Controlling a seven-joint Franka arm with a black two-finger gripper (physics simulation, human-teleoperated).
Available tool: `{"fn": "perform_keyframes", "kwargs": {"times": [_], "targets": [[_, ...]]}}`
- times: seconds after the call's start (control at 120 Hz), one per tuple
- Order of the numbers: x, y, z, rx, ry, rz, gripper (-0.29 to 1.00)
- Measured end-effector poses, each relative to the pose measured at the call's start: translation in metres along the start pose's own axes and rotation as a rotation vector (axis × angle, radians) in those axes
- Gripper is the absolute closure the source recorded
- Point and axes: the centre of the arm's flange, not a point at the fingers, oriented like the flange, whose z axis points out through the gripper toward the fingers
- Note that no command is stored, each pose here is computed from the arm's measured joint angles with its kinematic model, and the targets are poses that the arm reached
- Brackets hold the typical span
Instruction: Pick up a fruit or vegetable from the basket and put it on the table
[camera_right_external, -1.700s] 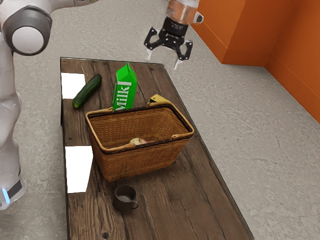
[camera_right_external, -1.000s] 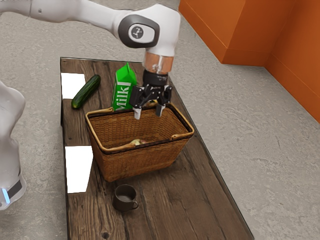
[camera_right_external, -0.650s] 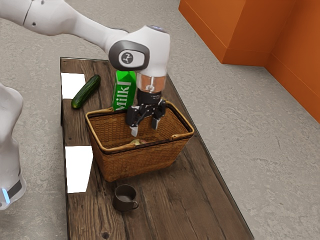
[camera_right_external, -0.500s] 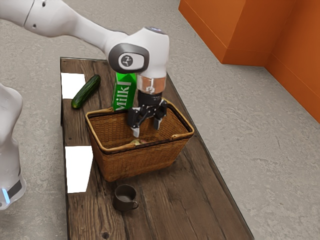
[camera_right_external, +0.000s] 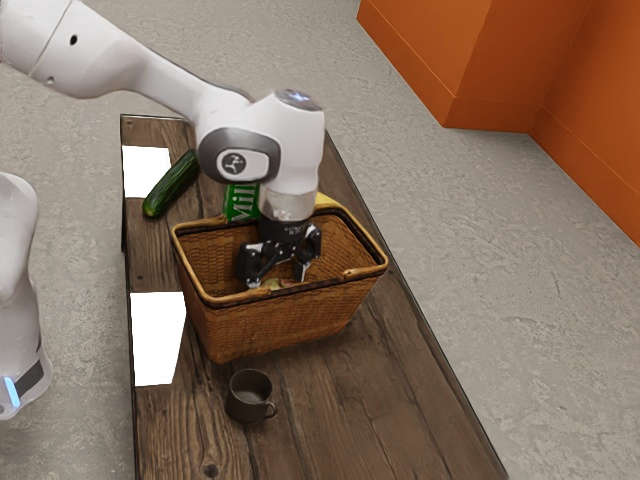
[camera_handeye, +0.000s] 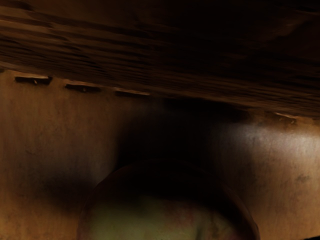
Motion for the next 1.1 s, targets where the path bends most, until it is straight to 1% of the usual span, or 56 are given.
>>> {"fn": "perform_keyframes", "kwargs": {"times": [0.358, 0.5, 0.575, 0.642, 0.692, 0.758, 0.842, 0.867, 0.892, 0.942, 0.992, 1.058, 1.075, 1.1], "targets": [[-0.004, 0.009, 0.039, 0.057, 0.027, -0.005, 0.00], [-0.004, 0.012, 0.037, 0.042, 0.013, -0.013, 0.26], [-0.004, 0.013, 0.032, 0.032, 0.001, -0.019, 0.32], [0.002, 0.016, 0.010, -0.012, -0.023, -0.035, 0.34], [0.006, 0.020, -0.022, -0.078, -0.045, -0.048, 0.34], [-0.002, 0.019, -0.084, -0.190, -0.065, -0.033, 0.35], [-0.035, 0.007, -0.183, -0.340, -0.092, 0.025, 0.34], [-0.055, -0.003, -0.210, -0.382, -0.101, 0.058, 0.34], [-0.078, -0.017, -0.228, -0.409, -0.104, 0.098, 0.33], [-0.136, -0.059, -0.234, -0.425, -0.093, 0.200, 0.32], [-0.178, -0.085, -0.224, -0.394, -0.094, 0.261, 0.33], [-0.201, -0.100, -0.212, -0.351, -0.102, 0.276, 0.35], [-0.204, -0.102, -0.211, -0.344, -0.104, 0.273, 0.34], [-0.207, -0.105, -0.209, -0.336, -0.108, 0.269, 0.26]]}}
